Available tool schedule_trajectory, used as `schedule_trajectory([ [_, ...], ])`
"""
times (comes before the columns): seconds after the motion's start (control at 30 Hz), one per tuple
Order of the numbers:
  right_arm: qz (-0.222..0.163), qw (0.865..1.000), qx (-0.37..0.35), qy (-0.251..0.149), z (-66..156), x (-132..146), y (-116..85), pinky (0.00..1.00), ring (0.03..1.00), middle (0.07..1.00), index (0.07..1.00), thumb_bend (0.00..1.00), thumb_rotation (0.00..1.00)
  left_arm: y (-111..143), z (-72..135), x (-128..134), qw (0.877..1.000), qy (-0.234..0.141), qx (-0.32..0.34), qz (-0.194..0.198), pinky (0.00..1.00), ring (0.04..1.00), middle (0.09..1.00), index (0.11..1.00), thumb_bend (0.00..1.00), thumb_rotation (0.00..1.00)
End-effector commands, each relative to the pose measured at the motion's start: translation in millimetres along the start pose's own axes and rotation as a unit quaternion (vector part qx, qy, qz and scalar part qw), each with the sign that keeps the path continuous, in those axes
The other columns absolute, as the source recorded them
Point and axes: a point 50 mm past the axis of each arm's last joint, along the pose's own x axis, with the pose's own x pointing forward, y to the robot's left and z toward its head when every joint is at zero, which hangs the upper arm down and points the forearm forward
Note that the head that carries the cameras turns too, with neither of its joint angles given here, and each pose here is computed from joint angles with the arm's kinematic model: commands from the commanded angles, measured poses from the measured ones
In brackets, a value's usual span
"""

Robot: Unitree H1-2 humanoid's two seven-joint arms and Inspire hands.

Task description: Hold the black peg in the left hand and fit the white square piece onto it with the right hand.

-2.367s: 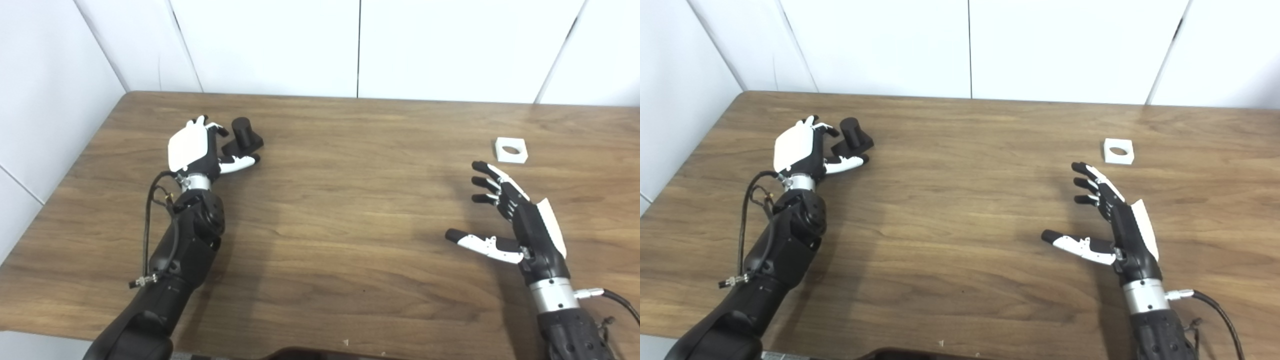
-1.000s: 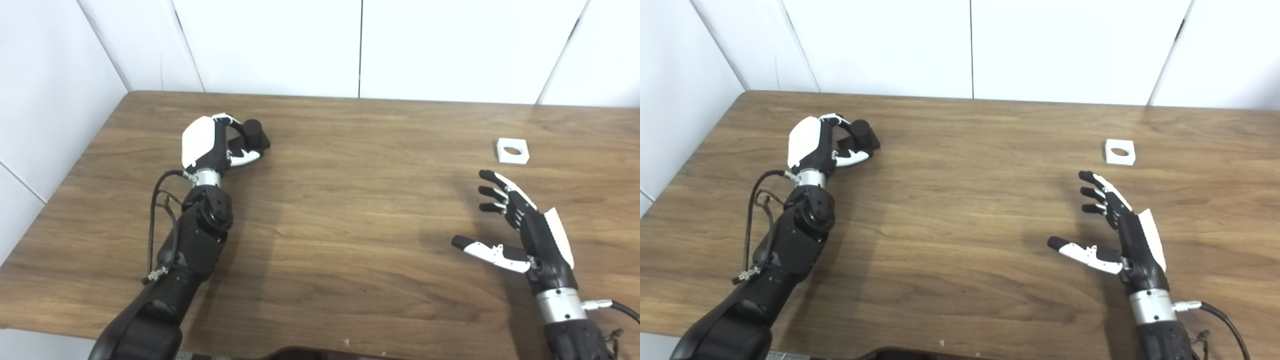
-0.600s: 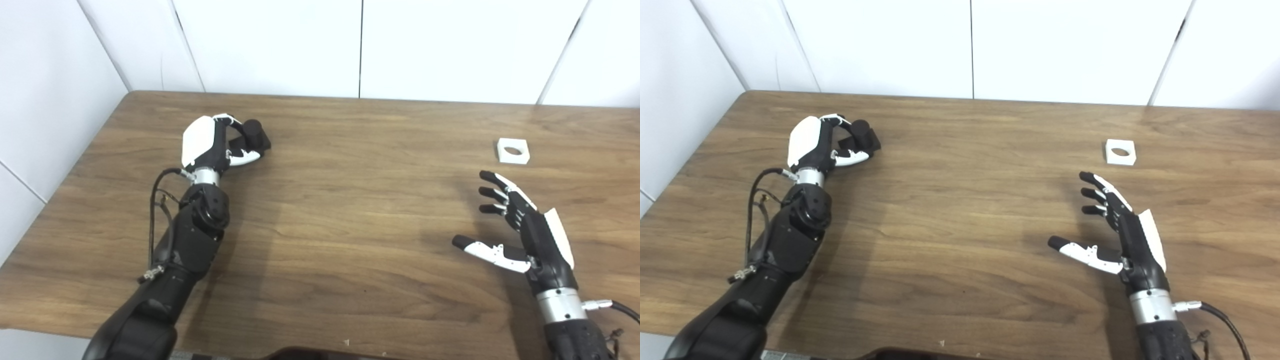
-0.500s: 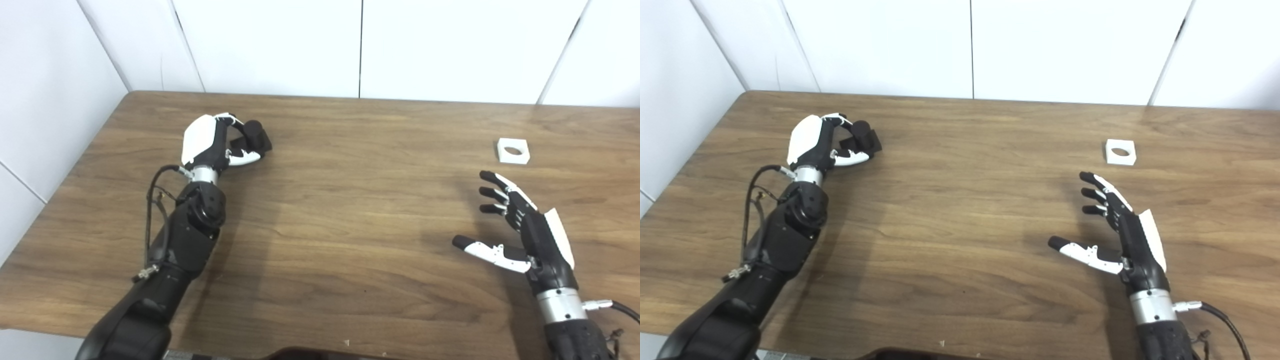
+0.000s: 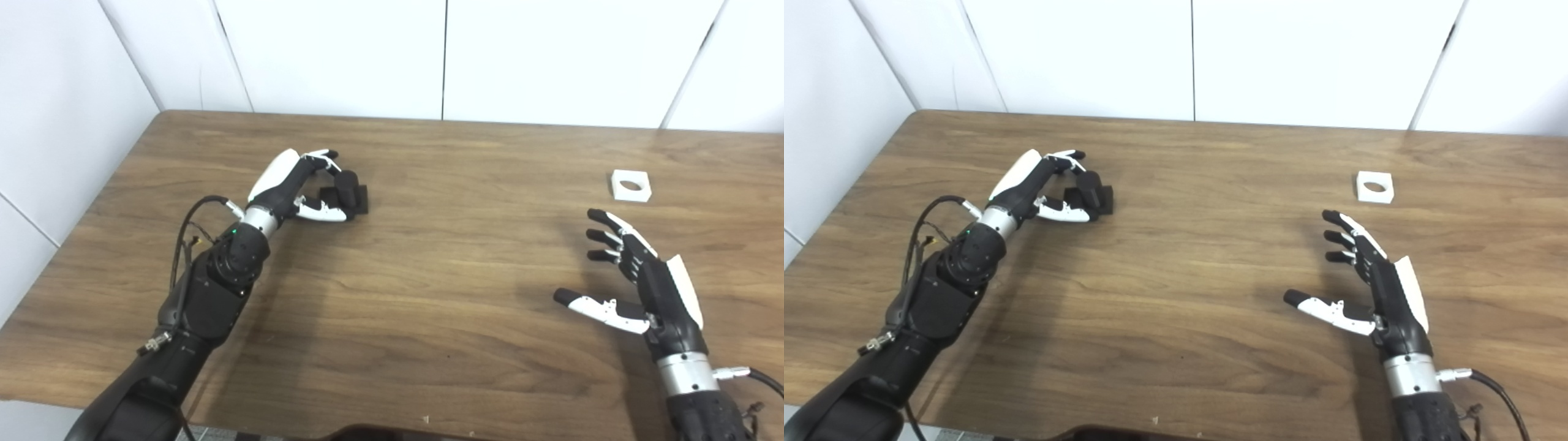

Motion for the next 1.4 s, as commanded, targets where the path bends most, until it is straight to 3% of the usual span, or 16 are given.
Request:
schedule_trajectory([
  [0.0, -0.007, 0.999, -0.009, -0.049, 17.1, 12.4, -5.4, 0.69, 0.825, 0.902, 0.844, 0.79, 0.26, -13.1, 0.9, -4.5, 0.999, -0.008, 0.0, -0.044, 0.85, 0.945, 0.903, 0.494, 0.52, 0.08],
  [0.43, -0.011, 0.999, -0.001, -0.046, 21.3, 14.1, -7.6, 0.73, 0.841, 0.904, 0.841, 0.79, 0.24, -30.6, 23.4, -15.2, 0.995, -0.074, -0.011, -0.064, 0.91, 0.973, 0.916, 0.492, 0.52, 0.08],
  [0.9, -0.011, 0.999, -0.003, -0.048, 22.7, 13.2, -8.8, 0.72, 0.84, 0.902, 0.844, 0.79, 0.25, -73.9, 42.3, -32.2, 0.985, -0.132, -0.027, -0.106, 0.91, 0.973, 0.917, 0.491, 0.52, 0.08],
  [1.1, -0.011, 0.999, 0.002, -0.05, 24.2, 13.1, -8.3, 0.73, 0.842, 0.907, 0.848, 0.79, 0.26, -92.5, 52.2, -39.0, 0.973, -0.173, -0.011, -0.15, 0.87, 0.983, 0.926, 0.493, 0.52, 0.08],
  [1.37, -0.013, 0.999, -0.003, -0.046, 24.0, 11.4, -9.4, 0.73, 0.842, 0.908, 0.847, 0.79, 0.27, -116.4, 70.0, -49.7, 0.96, -0.216, -0.019, -0.177, 0.83, 0.968, 0.918, 0.492, 0.52, 0.08],
])
